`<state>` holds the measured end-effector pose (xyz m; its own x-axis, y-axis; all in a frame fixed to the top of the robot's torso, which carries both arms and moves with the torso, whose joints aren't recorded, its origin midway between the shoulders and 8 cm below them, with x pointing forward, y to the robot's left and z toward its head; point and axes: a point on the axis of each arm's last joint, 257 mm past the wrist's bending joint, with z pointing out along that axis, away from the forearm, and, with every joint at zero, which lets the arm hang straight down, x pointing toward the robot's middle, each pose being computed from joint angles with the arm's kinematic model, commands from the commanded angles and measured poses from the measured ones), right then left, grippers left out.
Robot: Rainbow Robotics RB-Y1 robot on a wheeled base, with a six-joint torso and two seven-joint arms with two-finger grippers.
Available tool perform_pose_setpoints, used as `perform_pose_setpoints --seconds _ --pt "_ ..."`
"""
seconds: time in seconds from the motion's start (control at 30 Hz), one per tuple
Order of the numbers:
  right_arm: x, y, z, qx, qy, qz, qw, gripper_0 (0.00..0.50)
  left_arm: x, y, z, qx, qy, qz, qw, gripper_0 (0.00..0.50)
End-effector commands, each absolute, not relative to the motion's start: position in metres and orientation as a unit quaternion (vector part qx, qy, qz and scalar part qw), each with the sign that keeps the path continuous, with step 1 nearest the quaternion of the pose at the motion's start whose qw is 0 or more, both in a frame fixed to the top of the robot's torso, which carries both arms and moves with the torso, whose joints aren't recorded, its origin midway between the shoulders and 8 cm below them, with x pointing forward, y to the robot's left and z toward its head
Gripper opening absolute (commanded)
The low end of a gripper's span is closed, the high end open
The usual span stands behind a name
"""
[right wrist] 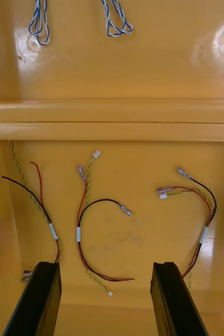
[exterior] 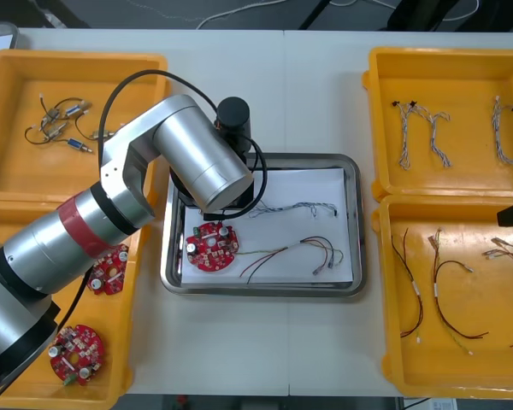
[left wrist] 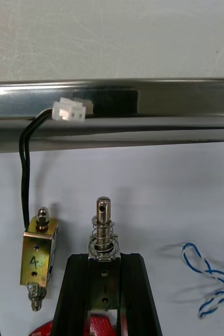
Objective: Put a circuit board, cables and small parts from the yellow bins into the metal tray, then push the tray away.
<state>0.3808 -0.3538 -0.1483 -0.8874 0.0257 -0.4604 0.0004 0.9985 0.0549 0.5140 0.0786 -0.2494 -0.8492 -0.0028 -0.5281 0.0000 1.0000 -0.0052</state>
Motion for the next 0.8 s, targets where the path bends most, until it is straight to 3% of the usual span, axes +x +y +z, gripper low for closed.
perform_pose_setpoints --seconds 0.03,0.2,0.23,0.3,0.33,0.47,0.8 --pt "0.379 -0.368 -0.133 -0.003 0.968 0.0 0.253 0.5 0.509 0.06 -0.255 0.054 0.959 -0.001 0.277 0.0" --pt "0.379 -0.368 -0.134 -0.004 0.968 0.002 0.253 0.5 0.509 0.062 -0.256 0.053 0.959 0.0 0.277 0.002" --pt "0.379 -0.369 -0.134 -0.003 0.968 0.0 0.252 0.5 0.509 0.062 -0.256 0.052 0.96 -0.001 0.277 0.03" --pt "0.379 -0.368 -0.134 -0.004 0.968 0.001 0.252 0.5 0.509 0.062 -0.255 0.051 0.959 -0.001 0.277 0.257" --pt "0.379 -0.368 -0.133 -0.003 0.968 0.0 0.253 0.5 0.51 0.062 -0.255 0.05 0.959 0.0 0.279 0.333" --pt "0.379 -0.368 -0.134 -0.003 0.968 0.002 0.252 0.5 0.51 0.062 -0.253 0.047 0.959 -0.002 0.281 0.5" --pt "0.378 -0.365 -0.132 -0.008 0.967 0.003 0.255 0.5 0.503 0.056 -0.224 0.038 0.959 -0.027 0.279 0.5"
